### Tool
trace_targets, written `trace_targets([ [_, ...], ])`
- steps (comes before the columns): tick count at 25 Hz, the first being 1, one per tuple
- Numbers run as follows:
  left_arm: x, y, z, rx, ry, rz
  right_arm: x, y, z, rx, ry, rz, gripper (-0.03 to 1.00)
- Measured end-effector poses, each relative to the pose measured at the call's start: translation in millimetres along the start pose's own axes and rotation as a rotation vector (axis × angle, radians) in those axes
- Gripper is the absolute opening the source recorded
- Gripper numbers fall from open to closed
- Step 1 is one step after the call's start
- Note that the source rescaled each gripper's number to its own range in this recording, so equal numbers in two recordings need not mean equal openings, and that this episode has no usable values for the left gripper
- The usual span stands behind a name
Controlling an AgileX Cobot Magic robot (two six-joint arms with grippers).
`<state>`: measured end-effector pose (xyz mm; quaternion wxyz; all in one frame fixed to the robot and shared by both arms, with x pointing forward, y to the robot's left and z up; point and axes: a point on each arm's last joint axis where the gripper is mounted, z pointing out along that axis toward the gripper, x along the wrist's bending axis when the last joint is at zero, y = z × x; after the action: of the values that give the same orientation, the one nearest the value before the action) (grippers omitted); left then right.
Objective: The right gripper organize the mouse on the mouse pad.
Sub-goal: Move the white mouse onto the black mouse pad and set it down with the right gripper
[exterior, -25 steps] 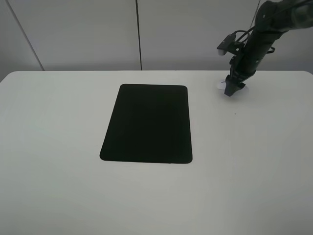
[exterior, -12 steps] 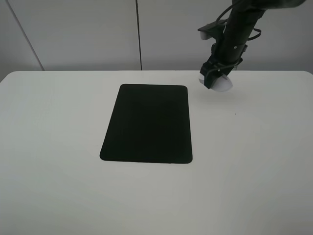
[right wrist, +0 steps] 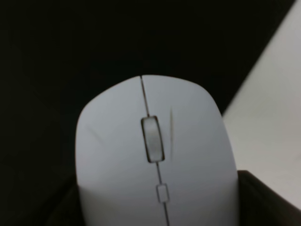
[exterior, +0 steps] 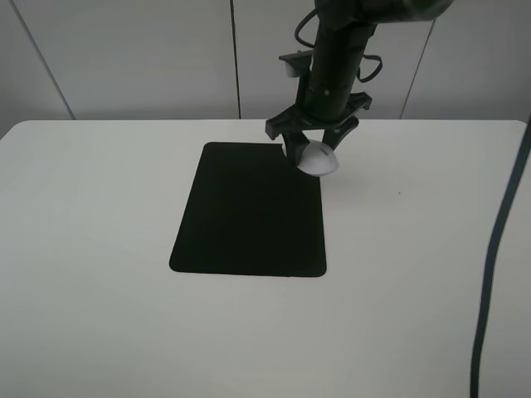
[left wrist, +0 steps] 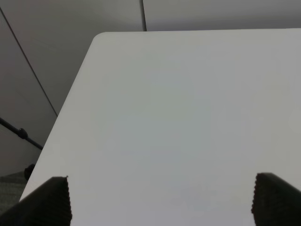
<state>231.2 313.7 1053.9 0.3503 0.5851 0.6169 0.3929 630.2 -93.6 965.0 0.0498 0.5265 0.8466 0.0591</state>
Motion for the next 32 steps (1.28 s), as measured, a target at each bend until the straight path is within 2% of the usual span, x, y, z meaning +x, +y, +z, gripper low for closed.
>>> trace_targets([
  [4,0,0,0,0.0,0.0,0.0,28,0,-1,-0.02,0.013,0.093,0.0],
  [11,0,0,0,0.0,0.001,0.0,66,-1,-3,-0.09,-0.05,0.236,0.0],
  [20,0,0,0,0.0,0.001,0.0,105,-1,4,-0.182,-0.047,0.31,0.0],
  [23,0,0,0,0.0,0.001,0.0,111,1,16,-0.193,-0.044,0.327,0.0],
  [32,0,0,0,0.0,0.001,0.0,109,1,52,-0.177,-0.112,0.359,0.0],
])
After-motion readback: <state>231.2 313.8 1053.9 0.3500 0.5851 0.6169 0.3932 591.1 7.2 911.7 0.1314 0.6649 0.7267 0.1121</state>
